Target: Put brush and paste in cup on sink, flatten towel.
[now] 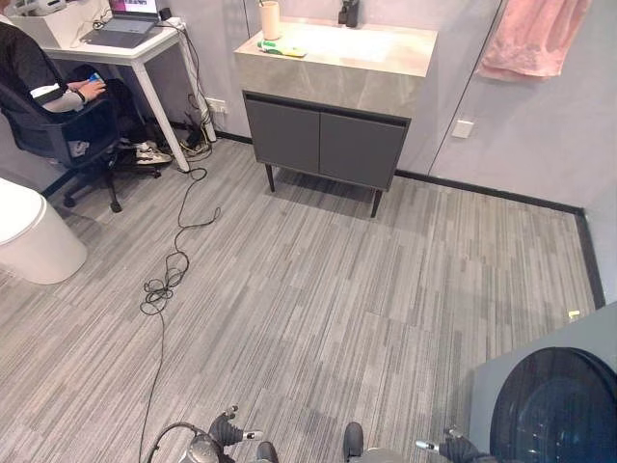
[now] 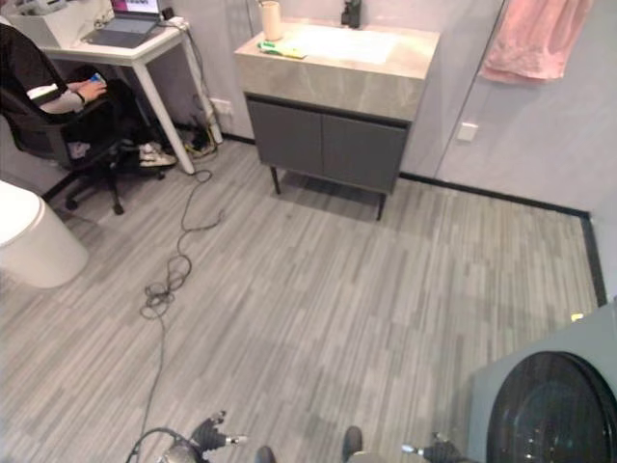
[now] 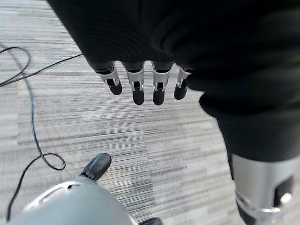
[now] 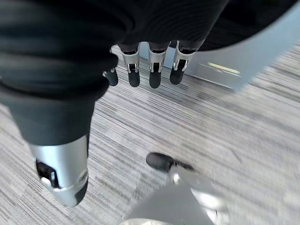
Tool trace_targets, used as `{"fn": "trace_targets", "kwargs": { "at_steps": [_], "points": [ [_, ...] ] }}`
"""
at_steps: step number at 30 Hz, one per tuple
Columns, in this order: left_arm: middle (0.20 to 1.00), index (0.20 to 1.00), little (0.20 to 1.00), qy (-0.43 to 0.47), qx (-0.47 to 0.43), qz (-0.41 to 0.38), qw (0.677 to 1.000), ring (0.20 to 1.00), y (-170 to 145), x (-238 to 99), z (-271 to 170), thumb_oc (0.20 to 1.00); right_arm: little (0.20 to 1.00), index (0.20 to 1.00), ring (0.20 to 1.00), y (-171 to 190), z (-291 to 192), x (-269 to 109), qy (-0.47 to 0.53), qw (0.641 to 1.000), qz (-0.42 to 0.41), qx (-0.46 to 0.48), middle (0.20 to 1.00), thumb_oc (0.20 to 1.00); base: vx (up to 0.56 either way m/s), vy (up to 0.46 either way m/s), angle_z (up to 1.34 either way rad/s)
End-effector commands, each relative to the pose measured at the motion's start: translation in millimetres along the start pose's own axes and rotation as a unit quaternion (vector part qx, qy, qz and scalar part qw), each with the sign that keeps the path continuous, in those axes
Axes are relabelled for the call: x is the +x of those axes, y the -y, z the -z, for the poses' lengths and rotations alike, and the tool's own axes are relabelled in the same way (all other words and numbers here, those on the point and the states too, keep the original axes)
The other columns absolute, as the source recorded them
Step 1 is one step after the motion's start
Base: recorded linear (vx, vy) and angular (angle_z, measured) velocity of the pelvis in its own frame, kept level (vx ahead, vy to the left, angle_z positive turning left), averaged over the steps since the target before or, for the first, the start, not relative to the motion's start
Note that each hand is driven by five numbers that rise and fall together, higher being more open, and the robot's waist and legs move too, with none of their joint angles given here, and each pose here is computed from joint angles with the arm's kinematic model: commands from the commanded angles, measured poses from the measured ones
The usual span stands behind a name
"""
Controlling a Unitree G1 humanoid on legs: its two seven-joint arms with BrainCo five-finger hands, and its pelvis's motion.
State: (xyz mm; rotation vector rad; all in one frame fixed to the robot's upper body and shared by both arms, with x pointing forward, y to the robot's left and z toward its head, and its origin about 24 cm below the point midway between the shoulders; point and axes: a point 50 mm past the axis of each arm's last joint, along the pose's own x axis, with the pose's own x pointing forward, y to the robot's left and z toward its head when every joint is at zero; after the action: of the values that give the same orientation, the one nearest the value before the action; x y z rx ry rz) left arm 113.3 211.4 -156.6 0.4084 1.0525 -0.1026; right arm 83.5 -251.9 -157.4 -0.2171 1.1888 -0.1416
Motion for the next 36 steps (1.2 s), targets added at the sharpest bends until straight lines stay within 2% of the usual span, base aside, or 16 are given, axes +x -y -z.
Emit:
{"fn": "trace_targets", "kwargs": {
  "at_steps": [1,6,8,11,15,22,28,36],
  "points": [
    [1.000,1.000,1.000,0.014,-0.018,-0.014,1.000,1.000,-8.3,1.9,-6.2,1.000,1.000,1.000,1.000,-5.1,-21.4,3.8,0.030,0.999,-0.007,0.008,1.000,1.000,0.02,0.019,-0.10],
    [1.000,1.000,1.000,-0.003,-0.042,-0.026,0.999,1.000,-7.8,0.8,1.3,1.000,1.000,1.000,1.000,-11.6,-33.8,4.5,0.055,0.998,-0.012,0.014,1.000,1.000,0.05,0.021,-0.10],
    [1.000,1.000,1.000,0.017,-0.050,-0.036,0.998,1.000,-10.3,2.3,-8.2,1.000,1.000,1.000,1.000,-12.1,-45.6,4.5,0.080,0.996,-0.009,0.030,1.000,1.000,-0.03,-0.002,-0.01],
    [1.000,1.000,1.000,0.116,-0.070,-0.069,0.988,1.000,-26.3,1.4,-46.0,1.000,1.000,1.000,1.000,-12.0,-80.6,-0.2,0.164,0.984,-0.007,0.062,1.000,1.000,-0.13,-0.016,-0.03],
    [1.000,1.000,1.000,0.141,-0.110,-0.100,0.979,1.000,-37.7,-0.3,-54.7,1.000,1.000,1.000,1.000,-11.5,-94.8,-4.7,0.205,0.976,-0.008,0.070,1.000,1.000,-0.07,-0.033,0.12],
    [1.000,1.000,1.000,0.105,-0.112,-0.107,0.982,1.000,-29.2,3.3,-45.4,1.000,1.000,1.000,1.000,-22.9,-92.6,-0.9,0.183,0.982,-0.010,0.040,1.000,1.000,0.02,-0.027,0.03],
    [1.000,1.000,1.000,0.084,-0.059,-0.075,0.992,1.000,-11.8,2.3,-31.4,1.000,1.000,1.000,1.000,-26.1,-80.0,0.6,0.161,0.987,-0.007,0.005,1.000,1.000,0.11,0.066,-0.02],
    [1.000,1.000,1.000,0.100,-0.018,-0.073,0.992,1.000,-16.4,2.1,-36.7,1.000,1.000,1.000,1.000,-29.7,-90.7,-0.5,0.176,0.984,-0.012,0.023,1.000,1.000,0.06,0.178,-0.04]
  ]
}}
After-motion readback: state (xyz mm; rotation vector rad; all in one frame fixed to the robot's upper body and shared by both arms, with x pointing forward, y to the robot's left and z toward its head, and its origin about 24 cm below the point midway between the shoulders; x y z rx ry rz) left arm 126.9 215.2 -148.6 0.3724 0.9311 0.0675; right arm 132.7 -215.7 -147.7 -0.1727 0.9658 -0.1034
